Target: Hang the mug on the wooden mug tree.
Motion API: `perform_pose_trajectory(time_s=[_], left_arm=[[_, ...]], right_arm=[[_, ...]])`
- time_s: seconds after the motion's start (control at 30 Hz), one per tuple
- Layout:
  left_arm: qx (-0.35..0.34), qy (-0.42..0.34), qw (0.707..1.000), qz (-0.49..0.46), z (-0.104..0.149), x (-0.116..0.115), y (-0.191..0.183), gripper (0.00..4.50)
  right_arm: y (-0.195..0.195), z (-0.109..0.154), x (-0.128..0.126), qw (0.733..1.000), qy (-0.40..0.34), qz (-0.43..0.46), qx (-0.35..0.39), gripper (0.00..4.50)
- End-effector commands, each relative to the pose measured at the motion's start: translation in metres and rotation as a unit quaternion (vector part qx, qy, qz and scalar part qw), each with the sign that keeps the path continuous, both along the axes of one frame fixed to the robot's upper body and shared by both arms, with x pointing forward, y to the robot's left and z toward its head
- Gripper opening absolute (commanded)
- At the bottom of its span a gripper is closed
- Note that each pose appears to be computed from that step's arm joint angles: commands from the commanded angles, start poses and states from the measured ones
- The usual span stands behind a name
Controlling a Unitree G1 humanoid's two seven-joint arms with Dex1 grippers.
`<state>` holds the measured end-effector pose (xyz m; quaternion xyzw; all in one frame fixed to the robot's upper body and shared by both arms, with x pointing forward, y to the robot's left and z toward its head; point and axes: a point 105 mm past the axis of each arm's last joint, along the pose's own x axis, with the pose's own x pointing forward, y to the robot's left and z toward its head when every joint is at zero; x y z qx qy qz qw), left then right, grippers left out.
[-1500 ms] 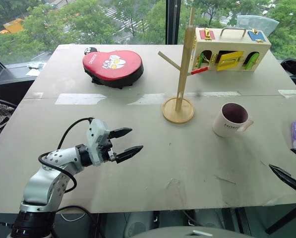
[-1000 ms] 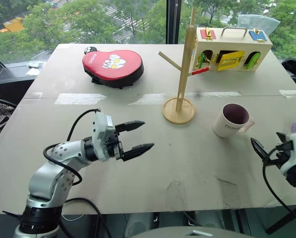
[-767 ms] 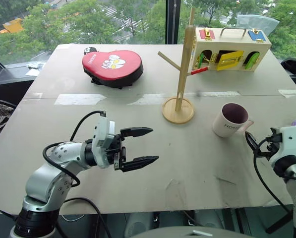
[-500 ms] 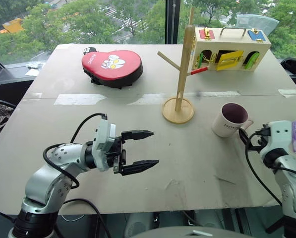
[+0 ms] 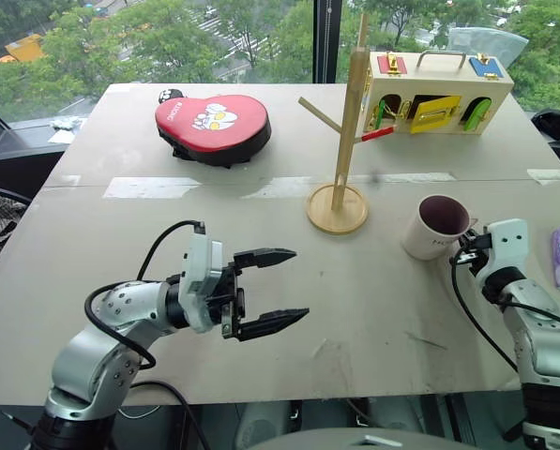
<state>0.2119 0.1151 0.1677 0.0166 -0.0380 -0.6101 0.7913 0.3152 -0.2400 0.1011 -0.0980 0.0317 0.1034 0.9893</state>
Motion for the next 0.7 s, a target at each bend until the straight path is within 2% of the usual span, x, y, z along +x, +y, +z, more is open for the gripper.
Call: perform_pose_trajectory(time_s=[0.03,0.1,0.17,0.27,0.43,0.5,0.7], left_arm=[[-0.024,-0.017,0.999,0.03,0.002,0.008,0.014,4.5],[-0.063,-0.059,0.994,0.067,0.008,0.016,0.021,4.5],[-0.073,-0.072,0.991,0.083,0.007,0.018,0.026,4.5],[-0.111,-0.067,0.989,0.068,0.014,0.016,0.034,4.5],[-0.13,-0.066,0.988,0.051,0.023,0.006,0.037,4.5],[-0.131,-0.062,0.988,0.052,0.023,0.003,0.036,4.5],[-0.134,-0.057,0.987,0.071,0.024,-0.006,0.029,4.5]], right_arm=[[0.008,0.045,0.006,0.995,-0.062,0.078,-0.019,0.01],[0.016,0.063,0.009,0.989,-0.077,0.125,-0.034,0.01],[0.025,0.079,0.013,0.978,-0.087,0.179,-0.06,0.01],[0.043,0.109,0.021,0.951,-0.094,0.278,-0.101,0.01],[0.059,0.149,0.042,0.904,-0.083,0.383,-0.168,0.01],[0.063,0.158,0.05,0.887,-0.076,0.413,-0.193,0.01],[0.073,0.179,0.068,0.859,-0.062,0.457,-0.223,0.01]])
